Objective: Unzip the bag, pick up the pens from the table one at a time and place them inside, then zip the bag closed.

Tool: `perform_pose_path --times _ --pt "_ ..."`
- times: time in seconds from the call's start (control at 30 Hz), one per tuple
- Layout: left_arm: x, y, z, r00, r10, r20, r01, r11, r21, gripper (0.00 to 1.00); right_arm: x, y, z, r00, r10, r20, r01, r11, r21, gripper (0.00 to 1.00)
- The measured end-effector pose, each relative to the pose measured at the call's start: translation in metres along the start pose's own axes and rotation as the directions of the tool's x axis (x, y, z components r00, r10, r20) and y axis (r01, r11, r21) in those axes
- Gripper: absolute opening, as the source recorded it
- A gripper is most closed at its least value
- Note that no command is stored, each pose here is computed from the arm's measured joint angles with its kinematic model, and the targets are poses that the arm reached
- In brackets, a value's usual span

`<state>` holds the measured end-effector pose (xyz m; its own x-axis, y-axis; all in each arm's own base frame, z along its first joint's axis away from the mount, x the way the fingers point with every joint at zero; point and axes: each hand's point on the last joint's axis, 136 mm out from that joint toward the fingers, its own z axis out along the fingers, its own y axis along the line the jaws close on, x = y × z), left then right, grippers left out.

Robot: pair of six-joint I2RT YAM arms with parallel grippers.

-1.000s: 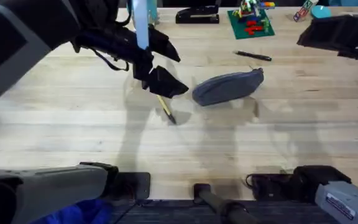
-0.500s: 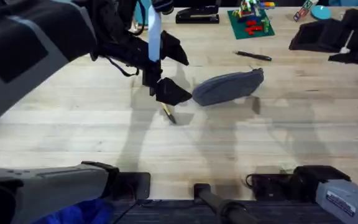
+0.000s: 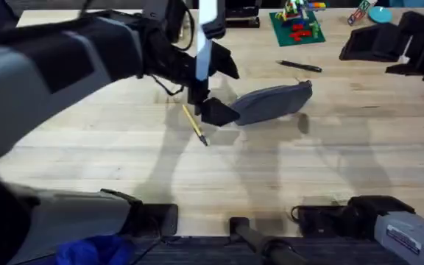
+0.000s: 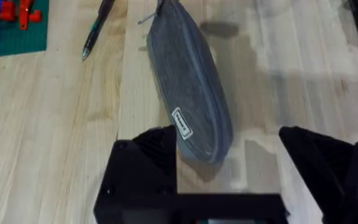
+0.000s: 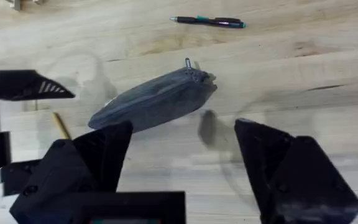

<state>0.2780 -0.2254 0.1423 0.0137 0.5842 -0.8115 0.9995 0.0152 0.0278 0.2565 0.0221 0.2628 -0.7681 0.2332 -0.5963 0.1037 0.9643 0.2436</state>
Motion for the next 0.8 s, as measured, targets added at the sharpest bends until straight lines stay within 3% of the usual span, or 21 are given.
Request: perform_pose_path --times 0.17,0.43,0.8 --pt "0.007 0.006 0.022 0.999 -0.038 0.001 0.038 0.999 0.025 0.998 0.000 0.000 0.000 1.000 0.000 0.000 0.000 1.000 0.000 0.996" --pt "0.018 -0.003 0.054 0.997 -0.071 -0.014 0.072 0.993 0.098 0.998 0.000 0.000 0.000 1.000 0.000 0.000 0.000 1.000 0.000 0.997" --pt "0.019 -0.002 0.063 0.998 -0.065 -0.006 0.066 0.992 0.109 0.996 0.000 0.000 0.000 1.000 0.000 0.000 0.000 1.000 0.000 0.996"
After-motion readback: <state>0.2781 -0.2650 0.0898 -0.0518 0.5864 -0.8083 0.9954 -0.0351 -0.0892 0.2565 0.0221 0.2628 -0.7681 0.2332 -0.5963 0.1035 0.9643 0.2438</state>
